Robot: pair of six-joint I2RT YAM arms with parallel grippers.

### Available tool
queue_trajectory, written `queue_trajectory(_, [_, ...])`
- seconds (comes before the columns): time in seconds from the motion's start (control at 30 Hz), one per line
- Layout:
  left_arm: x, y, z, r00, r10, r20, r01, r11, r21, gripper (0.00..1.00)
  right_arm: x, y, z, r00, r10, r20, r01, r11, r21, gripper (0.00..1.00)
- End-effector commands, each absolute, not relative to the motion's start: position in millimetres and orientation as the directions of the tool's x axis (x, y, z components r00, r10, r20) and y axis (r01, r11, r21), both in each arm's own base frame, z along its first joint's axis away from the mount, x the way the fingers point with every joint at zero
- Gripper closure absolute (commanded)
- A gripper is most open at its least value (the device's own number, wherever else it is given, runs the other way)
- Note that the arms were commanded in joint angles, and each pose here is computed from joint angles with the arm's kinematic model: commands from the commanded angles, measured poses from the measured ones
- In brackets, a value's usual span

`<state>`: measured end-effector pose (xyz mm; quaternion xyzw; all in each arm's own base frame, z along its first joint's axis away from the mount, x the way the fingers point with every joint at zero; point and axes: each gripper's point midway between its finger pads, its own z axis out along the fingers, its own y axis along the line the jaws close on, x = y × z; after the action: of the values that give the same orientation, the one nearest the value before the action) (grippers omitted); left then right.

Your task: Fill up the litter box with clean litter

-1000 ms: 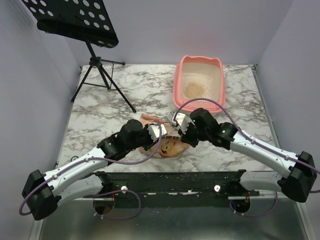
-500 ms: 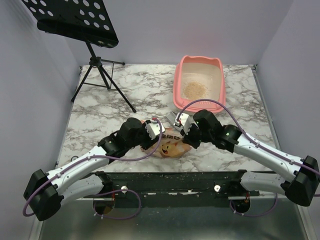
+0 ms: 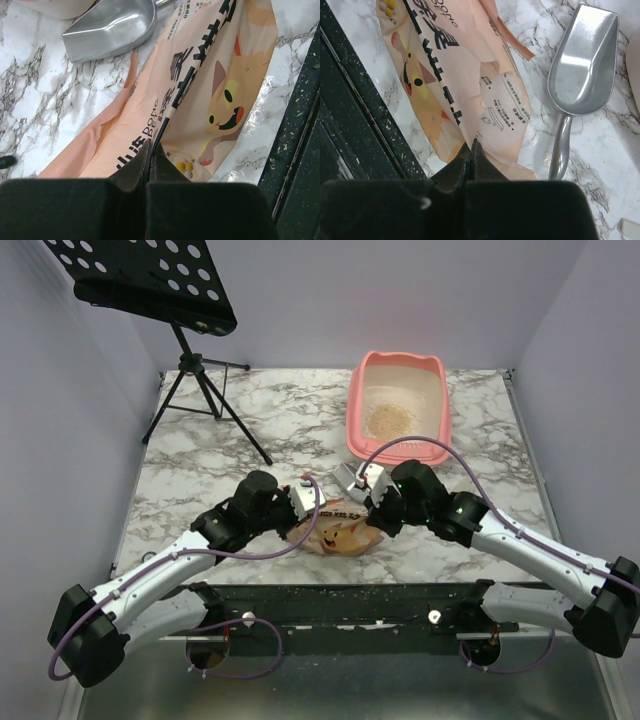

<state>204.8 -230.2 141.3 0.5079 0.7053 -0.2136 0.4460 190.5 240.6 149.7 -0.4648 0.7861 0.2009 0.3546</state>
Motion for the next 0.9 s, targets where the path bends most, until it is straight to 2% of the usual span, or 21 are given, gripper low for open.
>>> queue_trajectory(0.0, [213.1,-217.9,152.1,-0.143,0.518,-0.844,0.872,0.47,0.141,1.0,204.3,215.6,145.9,-0.389,-0.59,-0.708,-0.8,0.597,-0.058,0.99])
queue_trajectory(0.03, [214.0,-218.9,152.5,-0.154,0.515,-0.843,0.87,0.476,0.131,1.0,209.5,216.8,151.9,-0.401,-0.571,-0.717,-0.78,0.623,-0.06,0.93])
queue_trajectory(0.1, [217.1,-220.9,154.3,-0.158,0.511,-0.845,0.861,0.49,0.136,1.0,220.7,215.5,163.2,-0.42,-0.542,-0.728,-0.738,0.67,-0.074,0.68])
queue_trajectory(0.2, [220.4,-223.7,160.9,-0.146,0.494,-0.857,0.849,0.507,0.148,1.0,241.4,203.6,188.6,-0.452,-0.461,-0.764,-0.617,0.78,-0.106,0.49])
queue_trajectory(0.23, [223.7,-222.3,162.6,-0.145,0.488,-0.861,0.836,0.526,0.157,1.0,247.0,197.6,200.4,-0.469,-0.397,-0.789,-0.553,0.828,-0.088,0.46])
queue_trajectory(0.27, [227.7,-220.3,164.9,-0.148,0.472,-0.869,0.809,0.563,0.168,1.0,263.6,172.1,236.1,-0.443,-0.24,-0.864,-0.378,0.924,-0.062,0.31])
queue_trajectory(0.3, [228.7,-220.3,165.0,-0.148,0.471,-0.87,0.801,0.572,0.174,1.0,269.1,162.2,246.8,-0.434,-0.175,-0.884,-0.314,0.949,-0.033,0.27])
queue_trajectory(0.4, [231.0,-221.3,167.2,-0.164,0.463,-0.871,0.783,0.598,0.17,1.0,286.6,136.5,253.3,-0.457,-0.032,-0.889,-0.164,0.985,0.049,0.26])
queue_trajectory(0.53, [234.0,-223.5,167.4,-0.188,0.459,-0.868,0.761,0.627,0.166,1.0,311.3,92.4,224.7,-0.528,0.229,-0.818,0.101,0.973,0.207,0.26])
queue_trajectory(0.67, [239.9,-217.9,166.6,-0.198,0.459,-0.866,0.717,0.67,0.191,1.0,322.1,40.6,192.9,-0.437,0.504,-0.745,0.361,0.857,0.368,0.26])
queue_trajectory(0.73, [239.4,-217.1,166.4,-0.197,0.46,-0.866,0.711,0.675,0.198,1.0,323.3,14.8,179.6,-0.362,0.588,-0.723,0.466,0.786,0.405,0.27])
queue_trajectory(0.87, [231.3,-226.4,166.8,-0.182,0.46,-0.869,0.744,0.642,0.184,1.0,323.1,-12.0,145.5,-0.31,0.687,-0.657,0.589,0.681,0.434,0.29])
